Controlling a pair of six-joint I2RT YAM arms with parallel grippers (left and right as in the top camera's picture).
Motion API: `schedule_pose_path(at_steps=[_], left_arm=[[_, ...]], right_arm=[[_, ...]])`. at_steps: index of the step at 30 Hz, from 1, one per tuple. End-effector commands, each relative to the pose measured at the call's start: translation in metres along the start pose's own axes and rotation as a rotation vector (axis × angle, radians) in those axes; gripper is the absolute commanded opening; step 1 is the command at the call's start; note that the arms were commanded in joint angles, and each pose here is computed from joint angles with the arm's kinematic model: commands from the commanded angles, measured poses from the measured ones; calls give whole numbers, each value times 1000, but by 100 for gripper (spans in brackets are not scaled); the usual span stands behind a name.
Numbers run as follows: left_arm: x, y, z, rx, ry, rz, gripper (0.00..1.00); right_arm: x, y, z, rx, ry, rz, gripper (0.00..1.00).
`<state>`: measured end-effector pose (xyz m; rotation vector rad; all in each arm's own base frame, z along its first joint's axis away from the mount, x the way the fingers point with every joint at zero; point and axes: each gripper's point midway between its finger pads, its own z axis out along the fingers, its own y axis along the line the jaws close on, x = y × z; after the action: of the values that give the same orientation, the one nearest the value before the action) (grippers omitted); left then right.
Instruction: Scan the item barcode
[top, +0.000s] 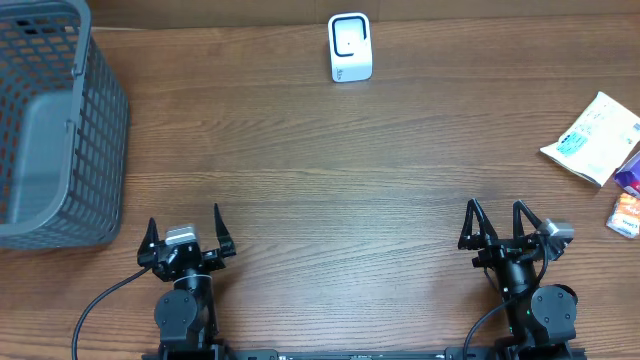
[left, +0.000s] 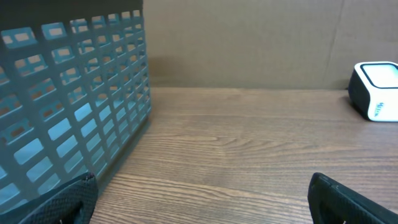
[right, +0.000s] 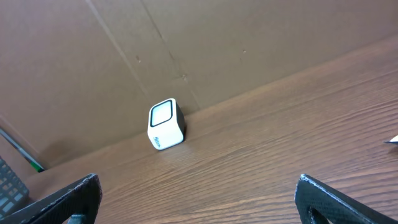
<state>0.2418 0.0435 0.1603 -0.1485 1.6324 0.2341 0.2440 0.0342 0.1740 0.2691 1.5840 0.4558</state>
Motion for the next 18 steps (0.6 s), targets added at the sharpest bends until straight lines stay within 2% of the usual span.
schedule_pose_path(at_steps=[1, 18], left_arm=[[-1, -2, 0, 17, -8, 31, 100], [-1, -7, -1, 39, -7, 34, 100]], right_arm=[[2, -1, 0, 5, -4, -3, 100], [2, -1, 0, 5, -4, -3, 100]])
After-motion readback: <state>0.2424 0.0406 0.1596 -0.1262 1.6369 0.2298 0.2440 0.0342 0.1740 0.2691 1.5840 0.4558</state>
